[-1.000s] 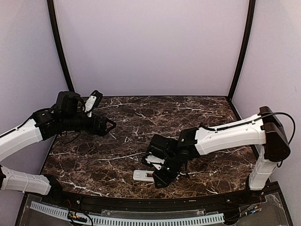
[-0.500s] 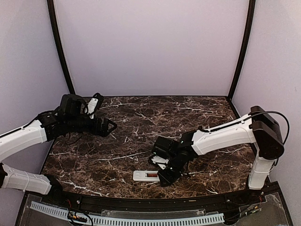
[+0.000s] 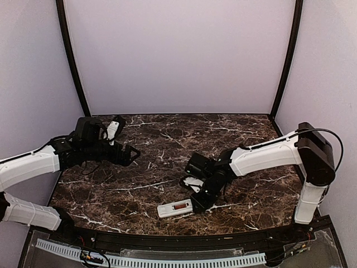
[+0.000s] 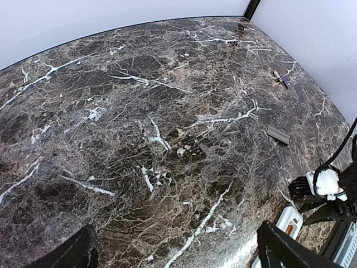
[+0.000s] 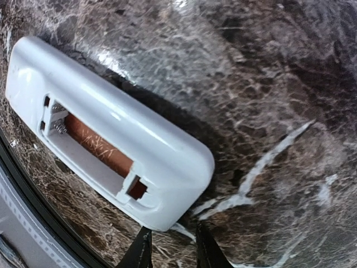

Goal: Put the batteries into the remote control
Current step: Adjust the remote control without batteries at the center of the board.

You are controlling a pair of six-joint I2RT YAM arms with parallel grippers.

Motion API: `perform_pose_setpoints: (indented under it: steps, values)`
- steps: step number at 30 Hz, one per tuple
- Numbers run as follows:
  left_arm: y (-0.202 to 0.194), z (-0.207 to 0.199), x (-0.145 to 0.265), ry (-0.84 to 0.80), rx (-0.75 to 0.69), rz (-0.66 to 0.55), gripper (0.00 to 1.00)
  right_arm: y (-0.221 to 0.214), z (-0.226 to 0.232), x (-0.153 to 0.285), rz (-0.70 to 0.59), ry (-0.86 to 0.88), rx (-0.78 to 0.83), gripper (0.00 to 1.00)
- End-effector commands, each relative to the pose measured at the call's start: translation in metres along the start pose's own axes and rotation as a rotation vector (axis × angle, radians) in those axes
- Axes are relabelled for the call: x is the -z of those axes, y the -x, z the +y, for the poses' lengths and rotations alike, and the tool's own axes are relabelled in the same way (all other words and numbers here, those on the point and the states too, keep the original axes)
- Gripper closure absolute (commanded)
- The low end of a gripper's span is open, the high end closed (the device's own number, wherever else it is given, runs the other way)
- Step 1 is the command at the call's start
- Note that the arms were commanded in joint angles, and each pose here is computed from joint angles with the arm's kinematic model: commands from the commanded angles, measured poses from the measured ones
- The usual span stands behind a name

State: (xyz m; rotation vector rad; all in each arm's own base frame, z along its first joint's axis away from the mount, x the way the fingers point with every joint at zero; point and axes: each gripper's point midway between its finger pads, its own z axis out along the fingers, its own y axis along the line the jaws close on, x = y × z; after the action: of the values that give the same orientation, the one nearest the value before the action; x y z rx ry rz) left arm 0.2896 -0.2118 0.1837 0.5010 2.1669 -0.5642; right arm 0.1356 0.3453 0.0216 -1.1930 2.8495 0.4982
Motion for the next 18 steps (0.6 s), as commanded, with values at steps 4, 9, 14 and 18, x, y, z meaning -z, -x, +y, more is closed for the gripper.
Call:
perform_pose_setpoints:
  steps: [4,9,14,18]
  values:
    - [-0.005,0.008,-0.004,0.028,-0.022,-0.004,0.01,0.018,-0.01,-0.002,-0.014,0.015,0.053,0.74]
    - [-0.006,0.009,-0.006,0.033,-0.026,0.003,0.01,0.027,-0.011,-0.001,-0.016,0.023,0.06,0.74]
    - [-0.006,0.009,-0.007,0.033,-0.028,0.004,0.01,0.03,-0.02,0.013,-0.016,0.002,0.06,0.72]
    - [-0.005,0.008,-0.005,0.029,-0.029,-0.003,0.01,0.04,-0.032,0.044,-0.057,-0.056,0.054,0.71]
